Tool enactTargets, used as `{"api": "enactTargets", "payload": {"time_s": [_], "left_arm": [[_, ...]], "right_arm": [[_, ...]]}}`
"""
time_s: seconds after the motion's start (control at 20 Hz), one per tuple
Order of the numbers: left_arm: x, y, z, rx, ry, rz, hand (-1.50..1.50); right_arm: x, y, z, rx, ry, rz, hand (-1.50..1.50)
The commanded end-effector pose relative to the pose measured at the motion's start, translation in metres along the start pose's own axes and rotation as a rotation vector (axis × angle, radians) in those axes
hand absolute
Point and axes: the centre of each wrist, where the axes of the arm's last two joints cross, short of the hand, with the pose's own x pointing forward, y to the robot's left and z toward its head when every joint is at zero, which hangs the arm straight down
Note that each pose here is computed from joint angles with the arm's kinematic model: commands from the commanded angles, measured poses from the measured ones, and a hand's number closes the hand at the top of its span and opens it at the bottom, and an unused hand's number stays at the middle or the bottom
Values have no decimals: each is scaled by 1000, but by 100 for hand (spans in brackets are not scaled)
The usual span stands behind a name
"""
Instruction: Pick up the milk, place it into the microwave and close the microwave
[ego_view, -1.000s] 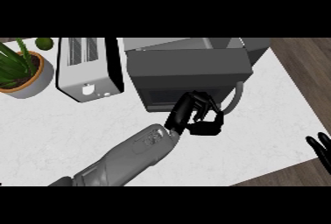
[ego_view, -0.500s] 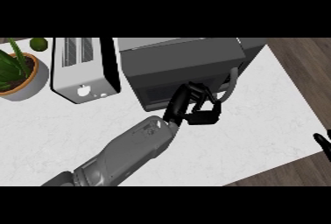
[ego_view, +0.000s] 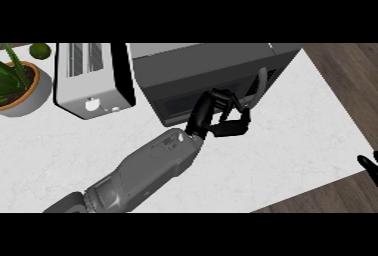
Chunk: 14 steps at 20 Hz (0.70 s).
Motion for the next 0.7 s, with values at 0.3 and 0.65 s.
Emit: {"api": "enactTargets", "payload": {"time_s": [0.3,0.65], "left_arm": [[10,15,-20,136,-75,1,150],[5,17,-18,166,-82,-1,150]], "right_arm": [[5,5,-6,72,5,-30,-150],[11,5,-9,93,-12,-32,-150]]}}
